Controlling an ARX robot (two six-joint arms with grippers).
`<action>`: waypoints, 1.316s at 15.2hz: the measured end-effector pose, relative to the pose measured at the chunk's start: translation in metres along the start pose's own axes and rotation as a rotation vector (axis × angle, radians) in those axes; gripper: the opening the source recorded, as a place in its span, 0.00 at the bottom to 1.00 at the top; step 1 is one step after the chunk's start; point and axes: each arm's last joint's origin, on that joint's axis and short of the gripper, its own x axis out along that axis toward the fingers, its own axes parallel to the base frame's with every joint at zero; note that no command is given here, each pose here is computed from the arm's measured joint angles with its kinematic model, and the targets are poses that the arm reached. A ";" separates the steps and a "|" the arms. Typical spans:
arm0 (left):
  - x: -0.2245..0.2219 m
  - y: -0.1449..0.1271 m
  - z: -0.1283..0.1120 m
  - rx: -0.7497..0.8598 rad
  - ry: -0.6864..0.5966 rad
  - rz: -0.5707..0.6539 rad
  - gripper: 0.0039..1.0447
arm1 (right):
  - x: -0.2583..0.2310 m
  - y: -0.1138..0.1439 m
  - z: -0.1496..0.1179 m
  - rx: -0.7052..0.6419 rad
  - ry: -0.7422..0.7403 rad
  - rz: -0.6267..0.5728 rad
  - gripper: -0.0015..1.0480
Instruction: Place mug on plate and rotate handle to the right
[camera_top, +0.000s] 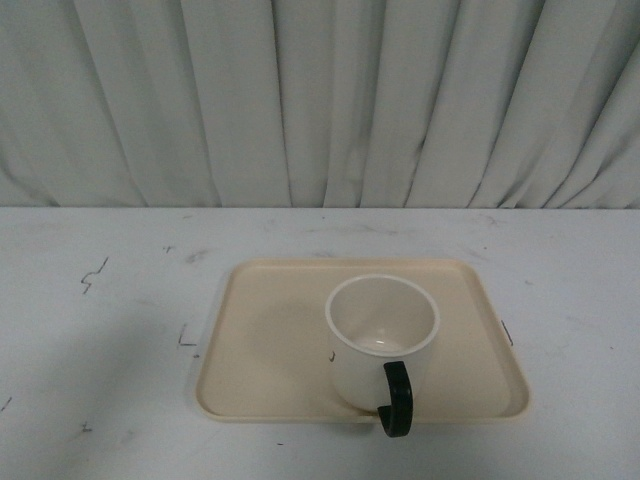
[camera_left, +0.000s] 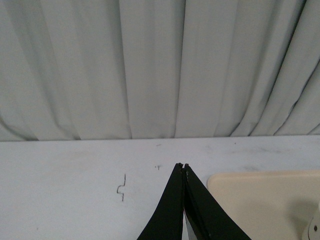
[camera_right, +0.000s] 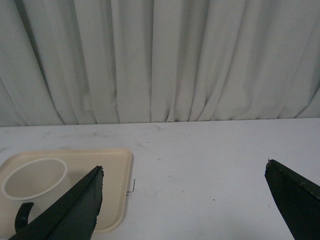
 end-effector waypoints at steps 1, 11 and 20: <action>-0.005 0.002 -0.005 0.001 0.012 0.002 0.01 | 0.000 0.000 0.000 0.000 0.000 0.000 0.94; -0.045 0.017 -0.022 -0.002 -0.007 0.001 0.01 | 0.000 0.000 0.000 0.000 0.000 0.000 0.94; -0.065 0.017 -0.020 -0.002 -0.016 0.001 0.01 | 0.000 0.000 0.000 0.000 0.000 0.000 0.94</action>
